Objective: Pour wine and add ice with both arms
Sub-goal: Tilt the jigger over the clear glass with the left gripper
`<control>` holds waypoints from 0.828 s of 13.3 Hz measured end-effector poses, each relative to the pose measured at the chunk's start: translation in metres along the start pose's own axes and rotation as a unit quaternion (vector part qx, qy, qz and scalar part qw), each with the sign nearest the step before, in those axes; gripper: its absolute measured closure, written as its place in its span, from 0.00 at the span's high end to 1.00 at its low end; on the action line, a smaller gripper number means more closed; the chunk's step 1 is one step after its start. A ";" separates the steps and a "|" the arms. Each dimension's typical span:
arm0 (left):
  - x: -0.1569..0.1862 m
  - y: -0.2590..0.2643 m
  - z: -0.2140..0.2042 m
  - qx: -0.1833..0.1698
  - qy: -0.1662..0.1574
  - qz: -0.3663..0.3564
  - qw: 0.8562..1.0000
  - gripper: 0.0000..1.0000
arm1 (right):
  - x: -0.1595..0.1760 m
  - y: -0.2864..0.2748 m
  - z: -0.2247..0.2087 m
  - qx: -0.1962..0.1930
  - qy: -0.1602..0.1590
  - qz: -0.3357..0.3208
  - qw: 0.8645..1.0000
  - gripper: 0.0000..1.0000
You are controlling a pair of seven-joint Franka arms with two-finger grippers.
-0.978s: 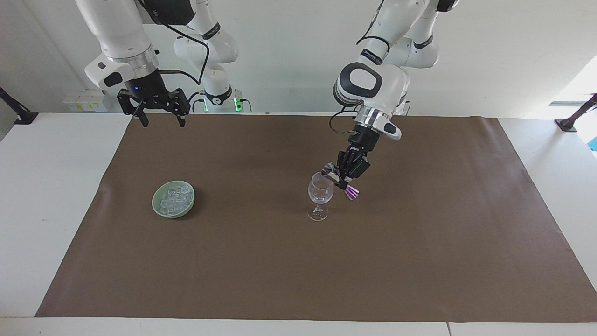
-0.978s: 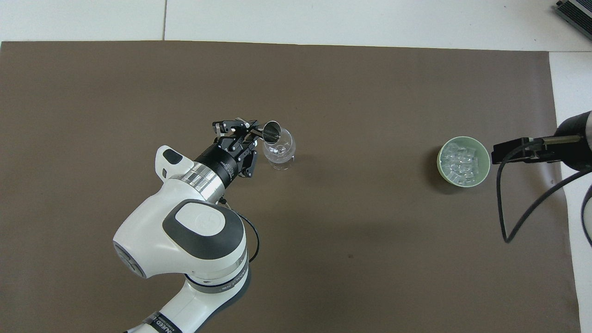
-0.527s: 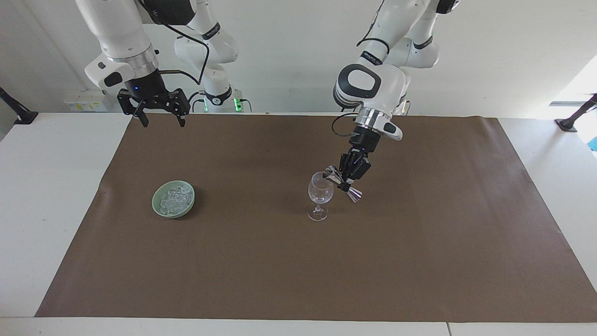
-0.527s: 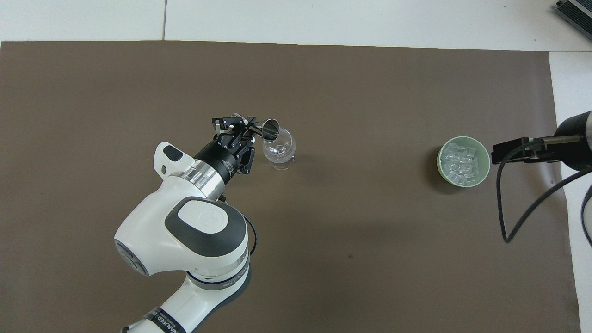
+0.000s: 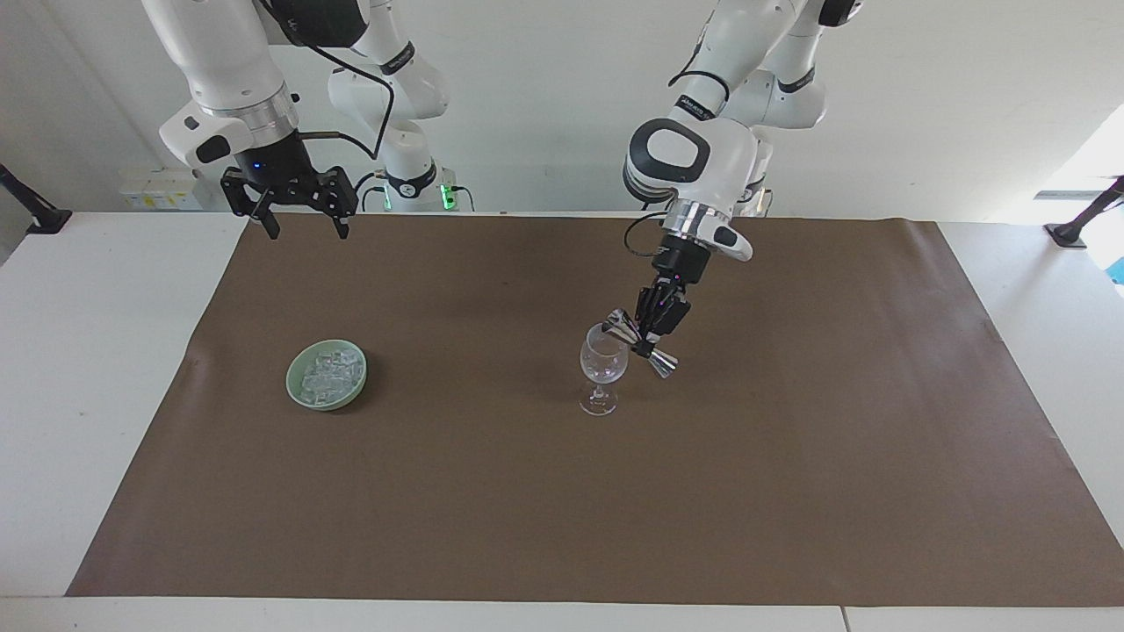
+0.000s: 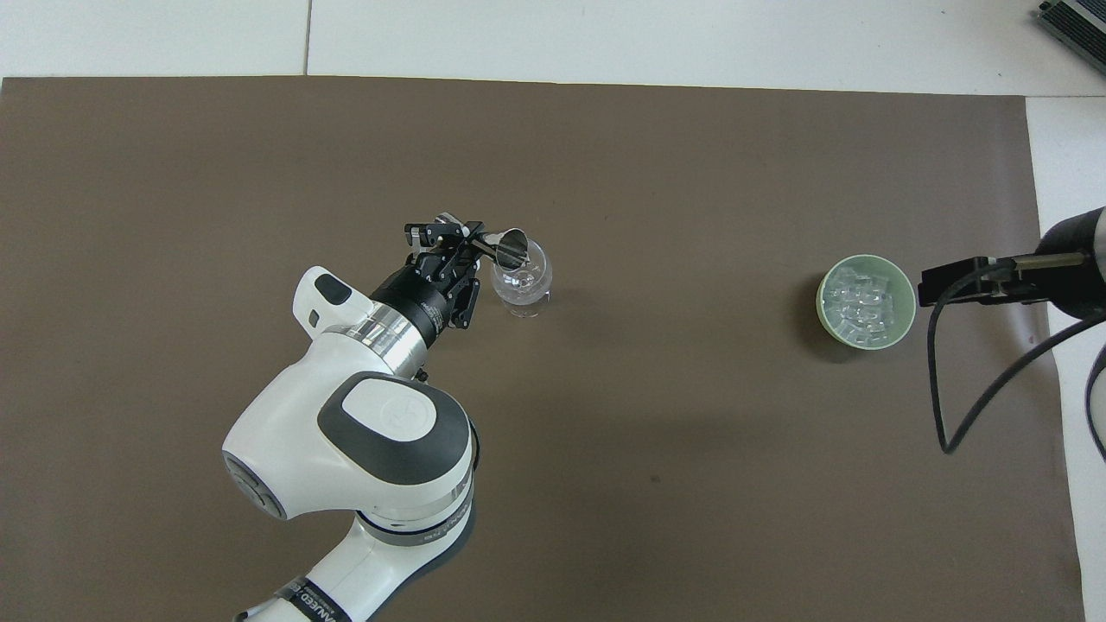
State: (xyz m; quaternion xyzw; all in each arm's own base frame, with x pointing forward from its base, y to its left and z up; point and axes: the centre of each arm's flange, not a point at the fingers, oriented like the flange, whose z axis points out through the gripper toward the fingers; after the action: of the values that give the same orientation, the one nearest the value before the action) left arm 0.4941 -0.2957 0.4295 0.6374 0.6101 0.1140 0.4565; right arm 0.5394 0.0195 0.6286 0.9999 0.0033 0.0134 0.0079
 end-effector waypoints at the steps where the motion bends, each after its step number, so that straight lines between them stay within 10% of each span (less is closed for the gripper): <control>1: 0.000 0.001 0.000 -0.001 0.001 0.005 1.000 0.21 | 0.000 0.000 0.000 0.000 0.000 0.000 1.000 1.00; 11: 0.001 -0.002 0.003 -0.001 0.014 0.074 0.997 0.21 | 0.000 0.000 0.000 0.000 0.000 0.000 1.000 1.00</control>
State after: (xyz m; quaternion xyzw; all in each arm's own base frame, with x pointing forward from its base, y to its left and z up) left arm 0.4951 -0.2965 0.4266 0.6786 0.5678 0.1568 0.4388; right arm 0.5394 0.0195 0.6286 0.9999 0.0033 0.0134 0.0079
